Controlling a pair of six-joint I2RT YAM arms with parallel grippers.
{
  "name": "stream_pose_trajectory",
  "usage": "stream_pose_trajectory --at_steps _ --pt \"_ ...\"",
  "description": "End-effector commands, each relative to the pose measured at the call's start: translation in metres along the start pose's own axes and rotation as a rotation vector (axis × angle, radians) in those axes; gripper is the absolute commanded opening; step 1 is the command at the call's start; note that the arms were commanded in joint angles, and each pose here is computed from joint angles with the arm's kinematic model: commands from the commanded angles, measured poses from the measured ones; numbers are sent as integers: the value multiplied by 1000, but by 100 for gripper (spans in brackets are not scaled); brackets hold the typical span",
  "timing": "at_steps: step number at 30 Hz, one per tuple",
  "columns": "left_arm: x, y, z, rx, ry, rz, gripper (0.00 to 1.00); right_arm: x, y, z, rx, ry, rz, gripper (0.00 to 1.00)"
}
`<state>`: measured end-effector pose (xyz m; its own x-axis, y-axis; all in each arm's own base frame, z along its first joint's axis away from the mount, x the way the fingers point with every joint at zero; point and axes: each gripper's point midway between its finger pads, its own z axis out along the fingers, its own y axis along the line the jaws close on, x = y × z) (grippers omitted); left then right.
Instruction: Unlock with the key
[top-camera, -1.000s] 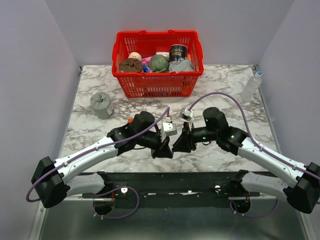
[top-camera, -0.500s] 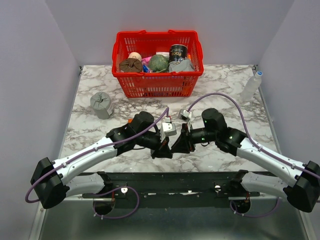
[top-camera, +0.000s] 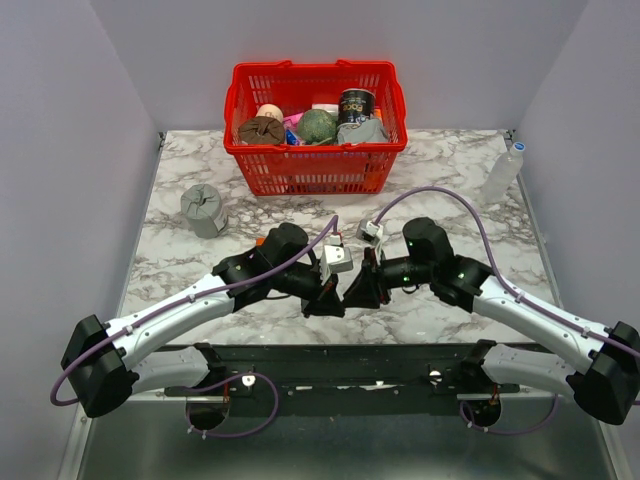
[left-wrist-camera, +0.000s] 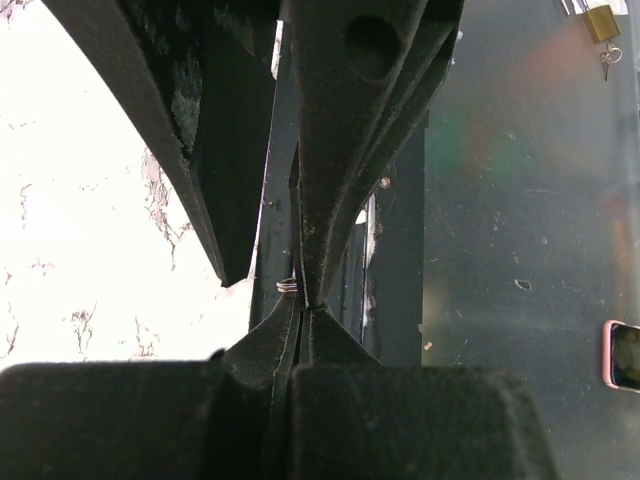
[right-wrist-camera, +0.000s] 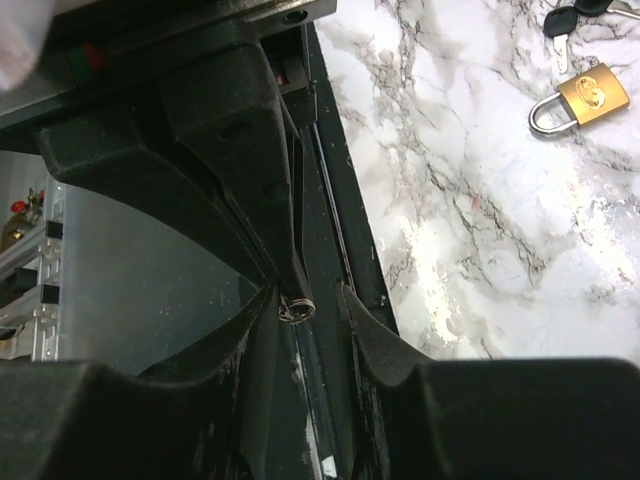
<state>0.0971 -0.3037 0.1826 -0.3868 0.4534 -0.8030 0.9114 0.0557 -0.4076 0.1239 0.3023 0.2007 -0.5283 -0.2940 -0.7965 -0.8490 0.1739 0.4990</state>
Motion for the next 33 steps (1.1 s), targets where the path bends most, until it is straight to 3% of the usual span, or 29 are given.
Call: stream_pose_trajectory --at_steps 1,5,8,13,18,19,21,22,25,28,33 --pt "-1 -3 -2 8 -9 24 0 11 4 2 -37 31 0 38" --pt "-1 -3 -2 5 -9 23 0 11 5 2 -43 32 -1 36" --pt "-1 -3 -2 5 -10 26 0 11 7 2 -51 30 -3 27" --pt "-10 -2 -5 -20 -46 36 0 7 15 4 -110 8 -6 1" --pt "-24 -1 -13 -68 -124 49 2 -5 19 4 -120 -73 -5 1" --pt "-27 -2 -16 -82 -138 58 20 -8 18 3 -108 -86 -3 1" --pt "-26 4 -20 -133 -151 54 41 -15 16 1 -76 -124 -9 1" --pt "-29 3 -24 -145 -167 61 61 -17 15 -1 -65 -139 -12 1" --pt "-31 2 -32 -178 -202 53 83 -27 12 -6 -13 -198 -20 1" --pt "-34 -1 -40 -199 -255 31 90 -40 10 -14 30 -265 -29 1" --pt "-41 1 -54 -262 -403 -28 92 -56 12 -21 42 -384 -4 1"
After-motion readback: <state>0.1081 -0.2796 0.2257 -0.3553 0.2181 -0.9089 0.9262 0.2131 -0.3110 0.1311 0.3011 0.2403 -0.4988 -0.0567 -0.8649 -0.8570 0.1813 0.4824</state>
